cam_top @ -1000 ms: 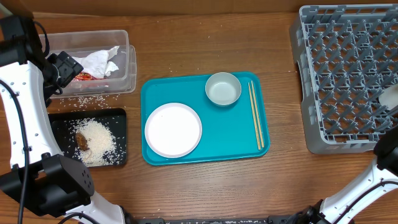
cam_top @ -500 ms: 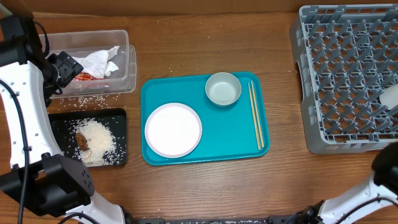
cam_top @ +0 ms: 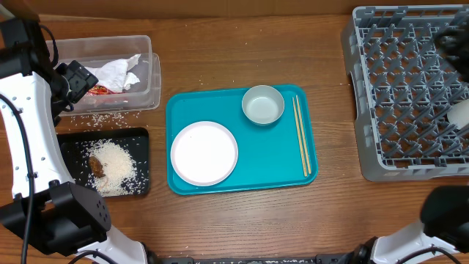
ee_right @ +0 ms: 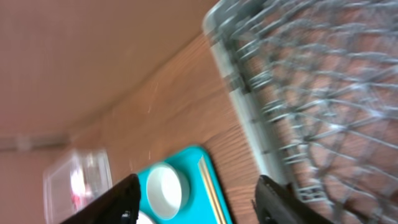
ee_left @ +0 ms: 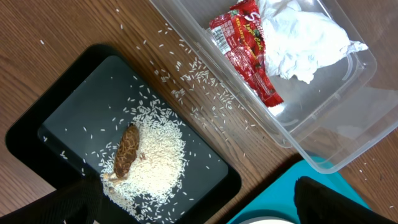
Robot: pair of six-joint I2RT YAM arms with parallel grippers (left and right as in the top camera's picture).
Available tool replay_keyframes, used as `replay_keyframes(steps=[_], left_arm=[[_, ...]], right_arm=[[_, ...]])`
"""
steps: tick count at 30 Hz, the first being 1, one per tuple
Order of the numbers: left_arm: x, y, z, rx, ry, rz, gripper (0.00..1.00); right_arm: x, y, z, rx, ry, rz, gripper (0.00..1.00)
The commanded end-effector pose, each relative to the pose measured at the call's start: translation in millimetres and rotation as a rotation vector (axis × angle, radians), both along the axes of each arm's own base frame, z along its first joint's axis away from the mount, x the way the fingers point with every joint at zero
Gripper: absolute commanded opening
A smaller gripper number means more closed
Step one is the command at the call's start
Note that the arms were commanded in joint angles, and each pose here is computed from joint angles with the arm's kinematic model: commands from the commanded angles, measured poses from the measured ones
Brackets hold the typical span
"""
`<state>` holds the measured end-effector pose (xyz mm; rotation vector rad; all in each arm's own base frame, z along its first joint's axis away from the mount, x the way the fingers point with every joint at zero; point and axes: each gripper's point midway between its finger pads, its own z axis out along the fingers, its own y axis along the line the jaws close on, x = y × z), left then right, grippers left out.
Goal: Sort waste into correct bins and load items into the dishwasher
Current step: 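Release the saucer and move the right gripper back toward the tray, then grasp the white bowl rim with the right gripper and lift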
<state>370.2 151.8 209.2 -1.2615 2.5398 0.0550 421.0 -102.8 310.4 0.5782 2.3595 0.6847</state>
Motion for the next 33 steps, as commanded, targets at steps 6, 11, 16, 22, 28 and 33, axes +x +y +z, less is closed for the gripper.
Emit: replay_keyframes(steps=[6, 11, 16, 22, 28, 33], left_arm=[[0, -1, 7, 0.014, -0.016, 0.002, 1.0], [0, -1, 7, 0.014, -0.016, 0.001, 1.0], [0, -1, 7, 0.014, -0.016, 0.002, 1.0], [0, -1, 7, 0.014, -0.016, 0.001, 1.0], [0, -1, 7, 0.014, -0.016, 0.002, 1.0], [0, -1, 7, 0.014, -0.016, 0.002, 1.0]], right_arm=[[22, 115, -34, -0.222, 0.053, 0.219, 0.97], [36, 185, -68, -0.273, 0.048, 0.274, 0.79], [39, 248, -102, -0.322, 0.014, 0.334, 0.61], [30, 318, -147, -0.36, 0.018, 0.399, 0.6], [23, 355, -219, -0.575, 0.074, 0.427, 0.6], [12, 365, -260, -0.613, 0.152, 0.412, 0.6]])
